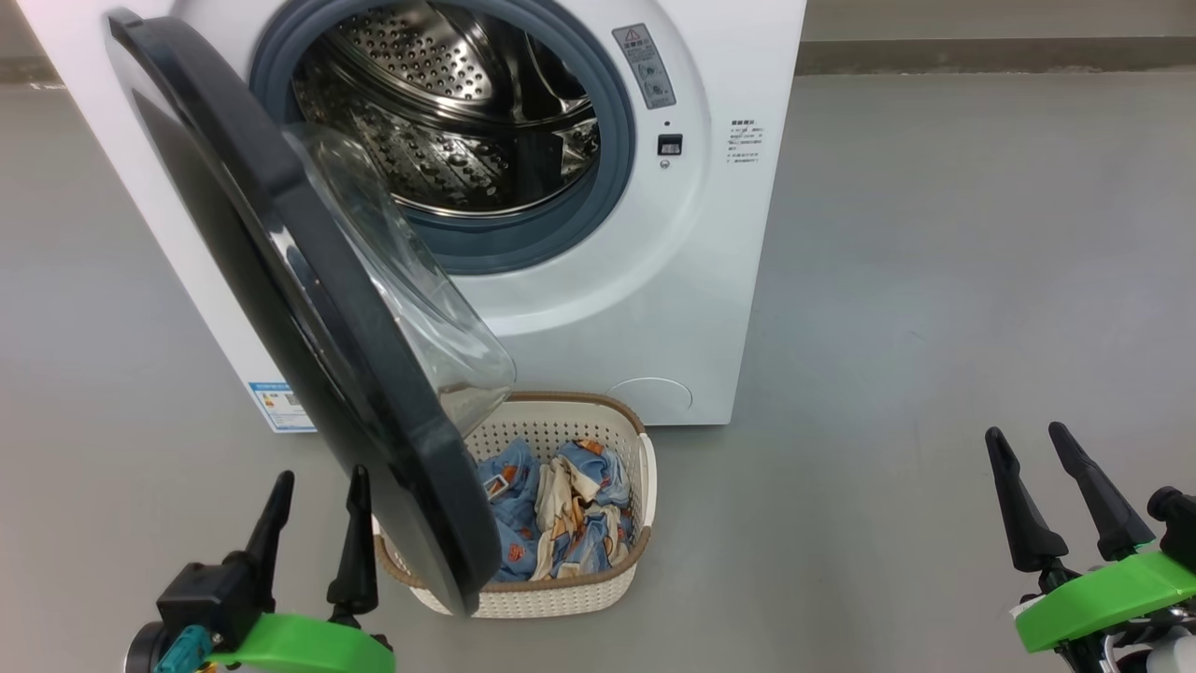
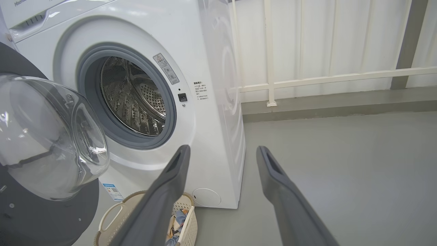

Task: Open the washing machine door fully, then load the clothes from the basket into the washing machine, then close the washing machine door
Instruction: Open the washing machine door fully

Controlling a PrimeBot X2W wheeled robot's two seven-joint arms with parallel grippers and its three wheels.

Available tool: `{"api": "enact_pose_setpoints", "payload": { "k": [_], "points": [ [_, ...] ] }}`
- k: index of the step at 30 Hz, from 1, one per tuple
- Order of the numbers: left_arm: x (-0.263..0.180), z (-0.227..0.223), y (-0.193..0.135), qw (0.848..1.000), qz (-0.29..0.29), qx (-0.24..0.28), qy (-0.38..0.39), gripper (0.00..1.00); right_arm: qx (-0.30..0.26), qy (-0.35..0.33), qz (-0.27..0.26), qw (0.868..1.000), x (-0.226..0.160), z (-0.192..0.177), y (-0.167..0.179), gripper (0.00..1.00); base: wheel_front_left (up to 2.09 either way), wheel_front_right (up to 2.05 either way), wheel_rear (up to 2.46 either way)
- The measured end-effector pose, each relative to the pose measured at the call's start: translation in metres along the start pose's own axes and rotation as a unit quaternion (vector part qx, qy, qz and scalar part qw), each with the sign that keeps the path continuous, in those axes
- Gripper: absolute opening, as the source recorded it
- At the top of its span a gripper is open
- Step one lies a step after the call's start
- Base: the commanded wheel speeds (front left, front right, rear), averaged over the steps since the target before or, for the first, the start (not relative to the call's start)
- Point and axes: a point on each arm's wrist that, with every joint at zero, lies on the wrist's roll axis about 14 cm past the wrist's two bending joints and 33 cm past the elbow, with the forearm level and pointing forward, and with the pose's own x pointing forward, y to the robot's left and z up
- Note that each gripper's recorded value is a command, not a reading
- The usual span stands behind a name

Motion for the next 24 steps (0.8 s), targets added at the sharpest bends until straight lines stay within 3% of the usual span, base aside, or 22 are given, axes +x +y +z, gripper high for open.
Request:
{"api": "enact_pose_setpoints", "payload": {
  "k": [22,23,24],
  "points": [
    [0.0015,-0.0009,-0.0026,1.000,-0.002,0.000,0.001,1.00,-0.002,0.003,-0.006,1.000,-0.0027,-0.0015,-0.0040,1.00,0.00,0.00,0.00],
    [0.0015,-0.0009,-0.0027,1.000,-0.002,0.000,0.001,0.76,-0.002,0.003,-0.007,1.000,-0.0029,-0.0014,-0.0044,1.00,0.00,0.00,0.00],
    [0.0016,-0.0010,-0.0030,1.000,-0.002,0.000,0.001,0.44,-0.001,0.002,-0.007,1.000,-0.0030,-0.0013,-0.0047,1.00,0.00,0.00,0.00]
  ]
}}
